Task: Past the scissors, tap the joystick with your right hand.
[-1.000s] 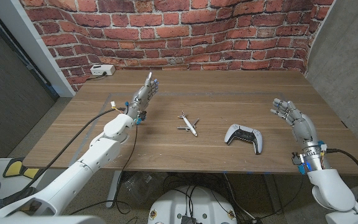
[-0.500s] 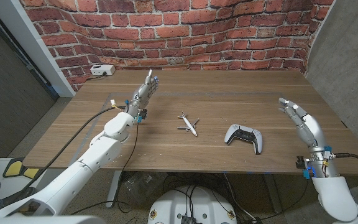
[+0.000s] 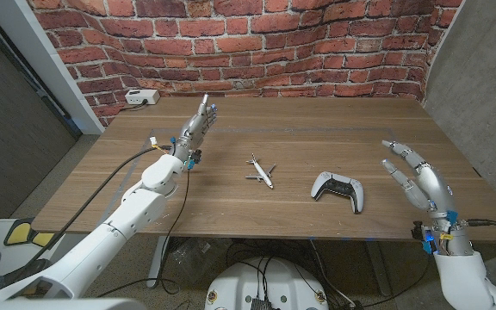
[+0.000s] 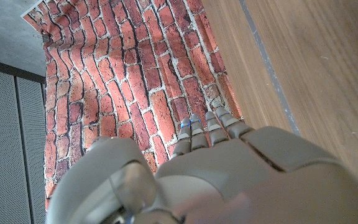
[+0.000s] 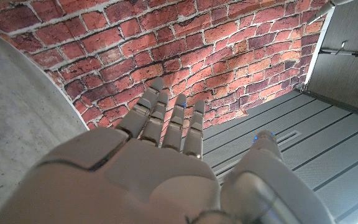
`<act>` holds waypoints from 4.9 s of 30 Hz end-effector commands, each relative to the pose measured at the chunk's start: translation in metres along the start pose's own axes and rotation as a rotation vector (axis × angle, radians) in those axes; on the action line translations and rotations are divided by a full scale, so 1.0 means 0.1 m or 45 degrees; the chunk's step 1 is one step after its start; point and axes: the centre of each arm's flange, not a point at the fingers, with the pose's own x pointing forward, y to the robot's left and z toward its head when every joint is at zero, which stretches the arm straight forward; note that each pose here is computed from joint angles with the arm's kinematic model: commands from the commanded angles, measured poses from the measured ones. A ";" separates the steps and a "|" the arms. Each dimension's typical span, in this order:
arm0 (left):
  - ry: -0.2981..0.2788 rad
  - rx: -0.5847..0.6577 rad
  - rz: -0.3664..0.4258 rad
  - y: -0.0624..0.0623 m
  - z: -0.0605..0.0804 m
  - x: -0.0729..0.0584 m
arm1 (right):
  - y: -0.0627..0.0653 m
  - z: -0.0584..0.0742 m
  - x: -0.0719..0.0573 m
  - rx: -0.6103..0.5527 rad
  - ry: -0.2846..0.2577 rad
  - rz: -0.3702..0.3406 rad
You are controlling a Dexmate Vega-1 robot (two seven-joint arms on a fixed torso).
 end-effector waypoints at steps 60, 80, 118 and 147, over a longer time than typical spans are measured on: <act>-0.009 0.034 -0.052 0.31 0.08 -0.02 | 0.68 0.10 -0.17 -0.670 0.132 0.429; -0.021 0.031 -0.045 0.32 0.07 -0.04 | 0.72 0.00 -0.24 -0.654 0.205 0.466; -0.012 0.024 -0.033 0.33 0.07 -0.11 | 0.84 -0.11 -0.31 -0.605 0.262 0.478; -0.007 0.019 -0.014 0.30 0.05 -0.19 | 0.83 -0.15 -0.32 -0.579 0.261 0.523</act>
